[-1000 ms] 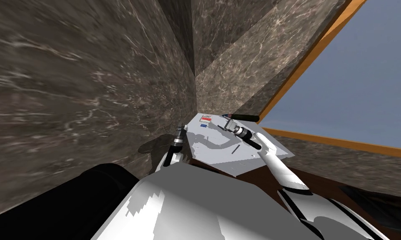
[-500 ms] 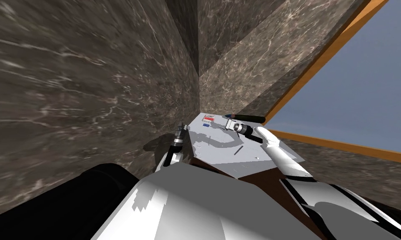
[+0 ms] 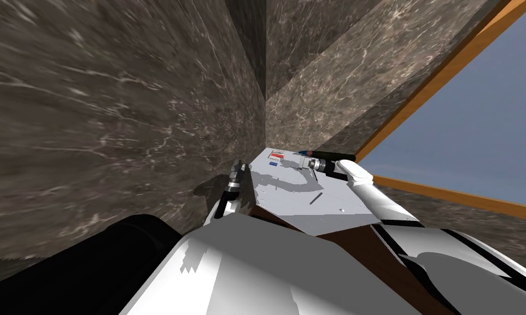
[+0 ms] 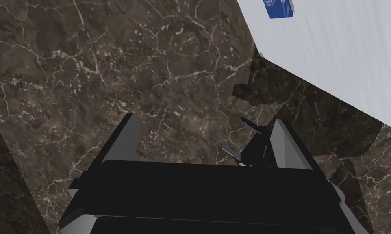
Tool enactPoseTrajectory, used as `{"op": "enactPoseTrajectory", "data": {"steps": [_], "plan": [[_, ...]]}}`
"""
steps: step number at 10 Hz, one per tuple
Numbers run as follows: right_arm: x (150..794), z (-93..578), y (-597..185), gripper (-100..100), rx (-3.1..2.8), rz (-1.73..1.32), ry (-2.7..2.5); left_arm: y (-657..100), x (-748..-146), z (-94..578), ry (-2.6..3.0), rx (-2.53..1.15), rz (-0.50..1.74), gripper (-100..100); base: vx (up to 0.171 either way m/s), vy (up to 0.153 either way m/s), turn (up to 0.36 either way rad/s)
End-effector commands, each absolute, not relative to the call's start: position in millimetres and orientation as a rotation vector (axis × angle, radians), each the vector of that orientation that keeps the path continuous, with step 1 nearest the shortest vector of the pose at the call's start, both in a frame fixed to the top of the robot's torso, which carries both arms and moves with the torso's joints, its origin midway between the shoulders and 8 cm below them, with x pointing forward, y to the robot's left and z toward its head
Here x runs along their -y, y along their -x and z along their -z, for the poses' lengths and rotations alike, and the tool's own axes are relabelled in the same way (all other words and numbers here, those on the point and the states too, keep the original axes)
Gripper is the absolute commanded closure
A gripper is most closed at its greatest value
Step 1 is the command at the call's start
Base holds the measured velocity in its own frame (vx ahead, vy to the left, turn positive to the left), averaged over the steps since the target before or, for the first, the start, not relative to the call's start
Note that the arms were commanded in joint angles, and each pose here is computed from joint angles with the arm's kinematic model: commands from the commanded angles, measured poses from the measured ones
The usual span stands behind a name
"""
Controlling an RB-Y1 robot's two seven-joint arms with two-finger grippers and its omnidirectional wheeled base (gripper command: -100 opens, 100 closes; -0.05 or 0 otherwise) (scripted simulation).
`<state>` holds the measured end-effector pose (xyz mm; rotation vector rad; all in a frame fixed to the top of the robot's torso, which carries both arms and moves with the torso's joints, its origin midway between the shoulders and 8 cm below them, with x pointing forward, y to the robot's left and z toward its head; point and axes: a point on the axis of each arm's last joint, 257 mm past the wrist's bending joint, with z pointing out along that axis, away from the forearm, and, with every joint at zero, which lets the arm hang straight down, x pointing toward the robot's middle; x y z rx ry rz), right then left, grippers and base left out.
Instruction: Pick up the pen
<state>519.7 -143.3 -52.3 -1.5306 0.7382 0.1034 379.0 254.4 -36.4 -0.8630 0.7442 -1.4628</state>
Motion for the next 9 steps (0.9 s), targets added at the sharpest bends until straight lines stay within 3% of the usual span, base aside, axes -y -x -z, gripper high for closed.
{"op": "enactPoseTrajectory", "data": {"steps": [1,9], "plan": [[154.9,59.2,-530.2,-100,-0.734,-0.040,1.602,-379.0,-254.4,36.4,0.863,-0.744,1.463,0,-0.033,0.000,0.091],[235.8,86.4,-565.4,-100,-0.761,0.213,1.915,-379.0,-254.4,36.4,0.863,-0.744,1.463,0,-0.031,0.000,0.103]]}}
